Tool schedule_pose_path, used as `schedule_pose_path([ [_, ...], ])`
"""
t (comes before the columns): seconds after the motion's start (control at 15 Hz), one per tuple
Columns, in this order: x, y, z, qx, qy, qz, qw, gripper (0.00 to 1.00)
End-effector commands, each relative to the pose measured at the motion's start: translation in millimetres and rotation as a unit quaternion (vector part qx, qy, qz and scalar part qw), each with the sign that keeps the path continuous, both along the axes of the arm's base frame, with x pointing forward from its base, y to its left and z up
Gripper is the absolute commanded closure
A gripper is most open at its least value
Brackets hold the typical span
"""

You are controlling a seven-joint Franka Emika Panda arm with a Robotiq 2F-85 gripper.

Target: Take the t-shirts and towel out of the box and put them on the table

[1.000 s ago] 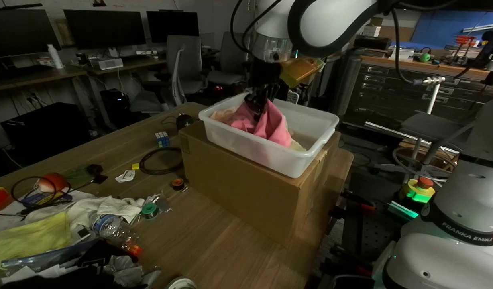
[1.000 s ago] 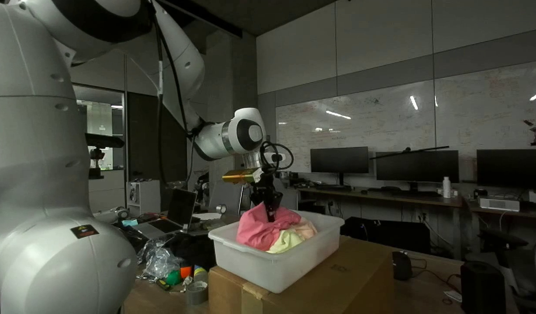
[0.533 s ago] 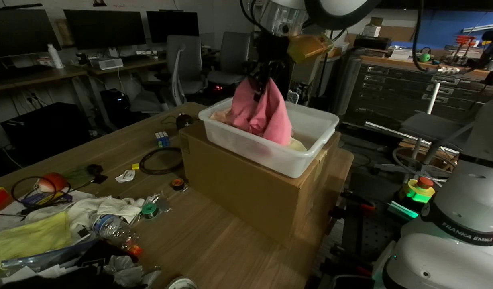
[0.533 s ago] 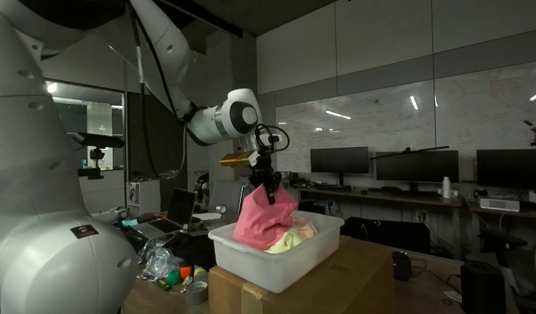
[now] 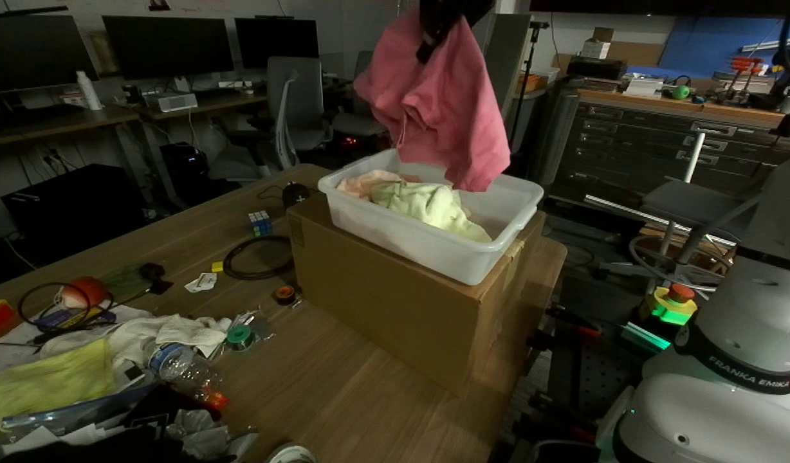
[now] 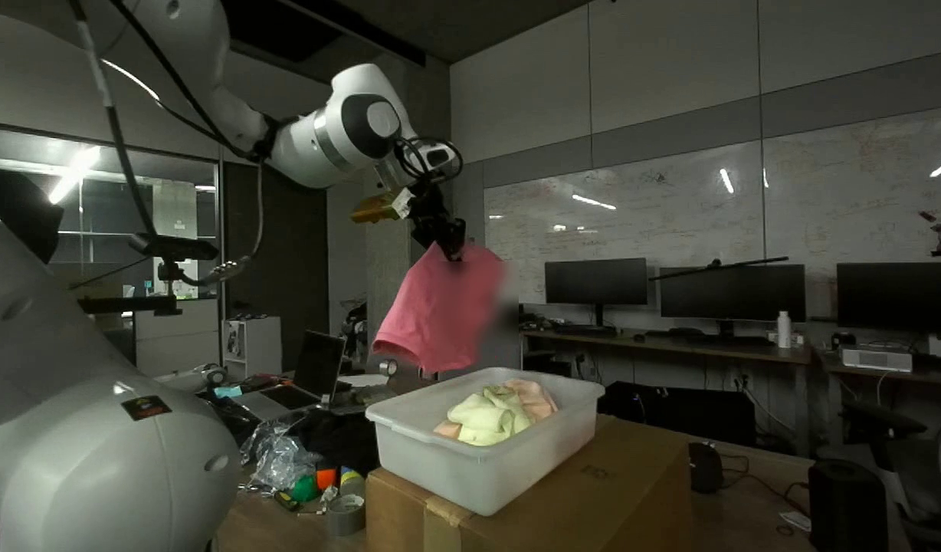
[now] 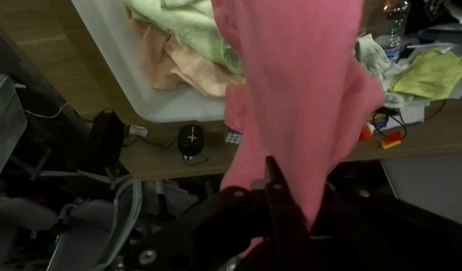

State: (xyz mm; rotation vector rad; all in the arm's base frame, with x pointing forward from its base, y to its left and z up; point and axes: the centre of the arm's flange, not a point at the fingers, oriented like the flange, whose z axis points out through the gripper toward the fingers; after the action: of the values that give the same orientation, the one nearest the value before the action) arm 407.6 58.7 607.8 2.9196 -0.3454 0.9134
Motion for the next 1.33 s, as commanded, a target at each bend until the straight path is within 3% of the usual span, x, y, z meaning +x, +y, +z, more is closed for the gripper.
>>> schedule_pose_path([
  [0.0,-18.2,21.3,31.4,-0.008,-0.028,0.009,0.9995,0.95],
  [0.2,-9.4,71.0,20.5,-0.048,0.010,0.052,0.9974,0.95],
  [0.4,-0.7,126.8,4.0,-0.083,0.061,0.104,0.9892,0.95],
  [0.67,4.7,201.5,-20.5,-0.118,0.116,0.186,0.9686,0.95],
  [0.87,4.3,234.2,-32.9,-0.139,0.139,0.245,0.9494,0.94],
  [0.93,4.7,241.0,-37.5,-0.149,0.156,0.267,0.9393,0.69],
  [1.07,6.3,249.2,-48.5,-0.179,0.173,0.284,0.9258,0.65],
  [1.27,9.8,246.7,-62.0,-0.225,0.191,0.289,0.9108,0.42],
])
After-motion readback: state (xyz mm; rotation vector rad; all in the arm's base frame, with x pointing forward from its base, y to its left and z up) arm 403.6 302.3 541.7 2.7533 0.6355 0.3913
